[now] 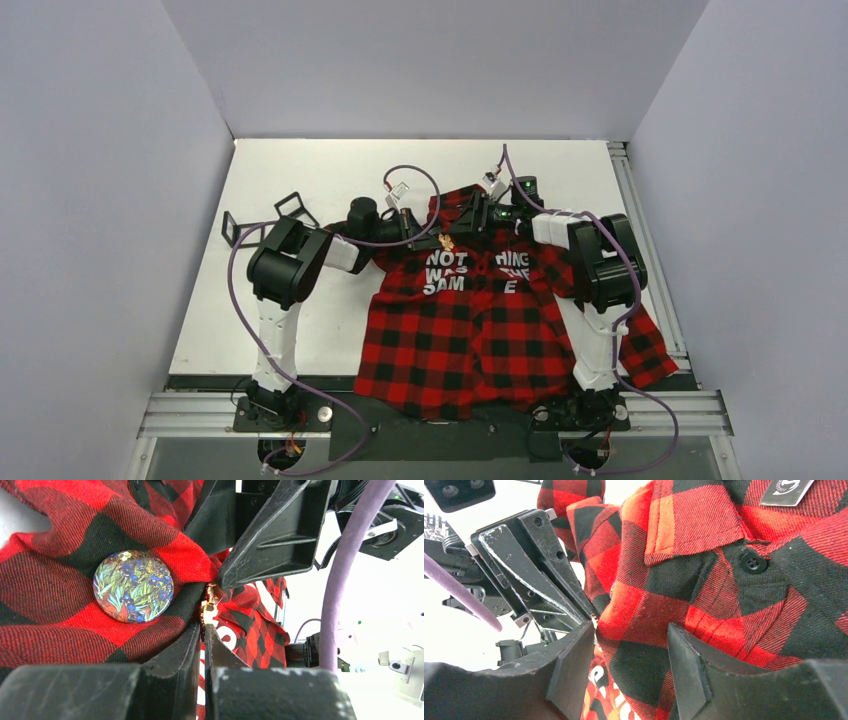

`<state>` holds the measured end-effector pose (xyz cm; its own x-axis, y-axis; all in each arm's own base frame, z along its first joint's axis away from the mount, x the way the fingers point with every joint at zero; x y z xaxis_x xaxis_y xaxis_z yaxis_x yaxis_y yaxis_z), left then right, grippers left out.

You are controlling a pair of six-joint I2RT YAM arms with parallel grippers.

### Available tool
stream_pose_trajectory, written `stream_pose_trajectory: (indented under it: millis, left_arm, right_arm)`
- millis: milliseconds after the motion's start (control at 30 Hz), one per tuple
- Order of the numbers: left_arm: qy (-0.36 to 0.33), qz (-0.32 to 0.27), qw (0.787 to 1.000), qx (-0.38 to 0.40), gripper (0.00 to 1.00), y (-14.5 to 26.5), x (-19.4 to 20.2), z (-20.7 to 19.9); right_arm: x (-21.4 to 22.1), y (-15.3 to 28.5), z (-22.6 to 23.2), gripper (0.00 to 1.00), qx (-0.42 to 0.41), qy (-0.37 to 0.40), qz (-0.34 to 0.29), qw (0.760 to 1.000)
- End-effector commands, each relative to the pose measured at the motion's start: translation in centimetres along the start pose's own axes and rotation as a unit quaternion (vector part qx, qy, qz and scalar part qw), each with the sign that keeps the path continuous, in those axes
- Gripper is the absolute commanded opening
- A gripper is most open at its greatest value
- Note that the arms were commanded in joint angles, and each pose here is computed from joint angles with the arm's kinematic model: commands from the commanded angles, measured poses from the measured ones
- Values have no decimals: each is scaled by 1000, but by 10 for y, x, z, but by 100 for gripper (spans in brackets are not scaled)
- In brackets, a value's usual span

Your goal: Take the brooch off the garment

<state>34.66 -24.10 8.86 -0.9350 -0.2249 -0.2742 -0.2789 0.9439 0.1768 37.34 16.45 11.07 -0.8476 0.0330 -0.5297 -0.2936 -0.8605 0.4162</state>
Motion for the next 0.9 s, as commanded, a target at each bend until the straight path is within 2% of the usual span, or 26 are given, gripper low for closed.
stream_pose_trajectory:
  millis: [0,267,667,867]
  left_arm:
    - [-26,-6,999,43,0,0,-6,-10]
    - [-17,-10,999,42,0,-2,-8,-8]
    - [-5,-14,999,29,0,-3,-7,-2]
    - [-1,-16,999,28,0,-3,-8,0]
  right_arm:
    - [-3,-3,7,50,-38,24,-8,999]
    - [0,-4,9,43,-47,22,-5,999]
    - [1,-7,16,40,-82,8,-18,996]
    - [3,-8,16,34,-80,5,-17,997]
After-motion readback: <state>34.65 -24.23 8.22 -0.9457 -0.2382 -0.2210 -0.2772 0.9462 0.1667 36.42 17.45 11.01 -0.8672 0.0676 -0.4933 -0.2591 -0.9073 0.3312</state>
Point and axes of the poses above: each gripper's point midway between its finger pads, its own y axis back along the fingers, its own z axis along the line the jaws close on, x = y × z, the point moved 10 cm from there along y, back along the fingers, and after that the axes turned 11 degrees about y, right-handed, at the moved point
